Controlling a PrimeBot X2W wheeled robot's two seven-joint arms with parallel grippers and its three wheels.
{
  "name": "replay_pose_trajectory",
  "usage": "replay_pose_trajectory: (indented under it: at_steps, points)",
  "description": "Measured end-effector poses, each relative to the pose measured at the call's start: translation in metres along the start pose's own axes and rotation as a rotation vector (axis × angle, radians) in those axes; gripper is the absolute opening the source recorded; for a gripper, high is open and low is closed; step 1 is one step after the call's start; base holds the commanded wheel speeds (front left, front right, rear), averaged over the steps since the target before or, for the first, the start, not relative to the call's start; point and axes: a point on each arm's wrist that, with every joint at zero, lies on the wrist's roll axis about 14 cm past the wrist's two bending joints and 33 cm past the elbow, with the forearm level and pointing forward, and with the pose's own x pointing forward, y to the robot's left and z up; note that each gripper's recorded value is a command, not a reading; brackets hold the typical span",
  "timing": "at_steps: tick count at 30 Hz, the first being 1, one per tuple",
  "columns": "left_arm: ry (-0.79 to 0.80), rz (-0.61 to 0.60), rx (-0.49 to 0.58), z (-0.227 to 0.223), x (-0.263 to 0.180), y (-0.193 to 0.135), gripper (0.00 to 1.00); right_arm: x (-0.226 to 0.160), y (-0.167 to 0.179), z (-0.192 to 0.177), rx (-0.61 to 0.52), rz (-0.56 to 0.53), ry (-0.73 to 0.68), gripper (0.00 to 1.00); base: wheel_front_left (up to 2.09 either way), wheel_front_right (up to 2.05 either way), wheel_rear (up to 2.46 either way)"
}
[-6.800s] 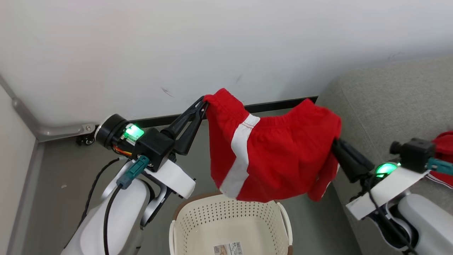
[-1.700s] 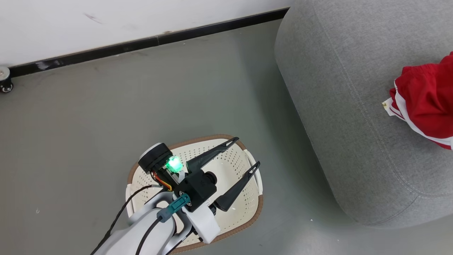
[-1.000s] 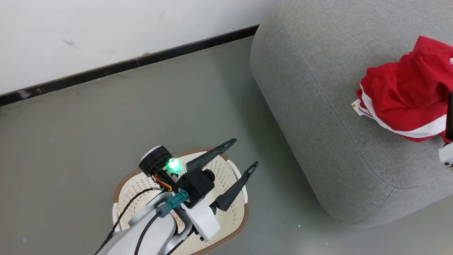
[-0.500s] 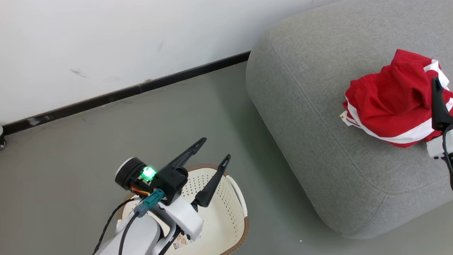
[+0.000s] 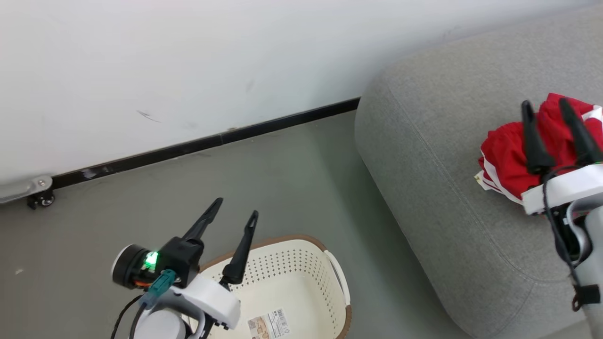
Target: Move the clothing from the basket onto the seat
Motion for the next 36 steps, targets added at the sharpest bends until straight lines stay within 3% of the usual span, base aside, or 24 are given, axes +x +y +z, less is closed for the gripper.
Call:
replay_pose_trajectory:
  at_steps: [8,22,36]
  points:
    - [-0.020,0.199,-0.006,0.009,-0.031,0.044,1.00,0.000,0.046,-0.006,0.007,0.116,-0.001,1.00,0.00,0.00,0.00]
    - [-0.027,0.419,-0.008,0.012,-0.086,0.081,1.00,-0.013,0.092,-0.021,0.028,0.217,0.004,1.00,0.00,0.00,0.00]
    - [-0.019,0.512,-0.023,0.007,-0.120,0.084,1.00,-0.045,0.141,-0.050,0.111,0.283,0.053,1.00,0.00,0.00,0.00]
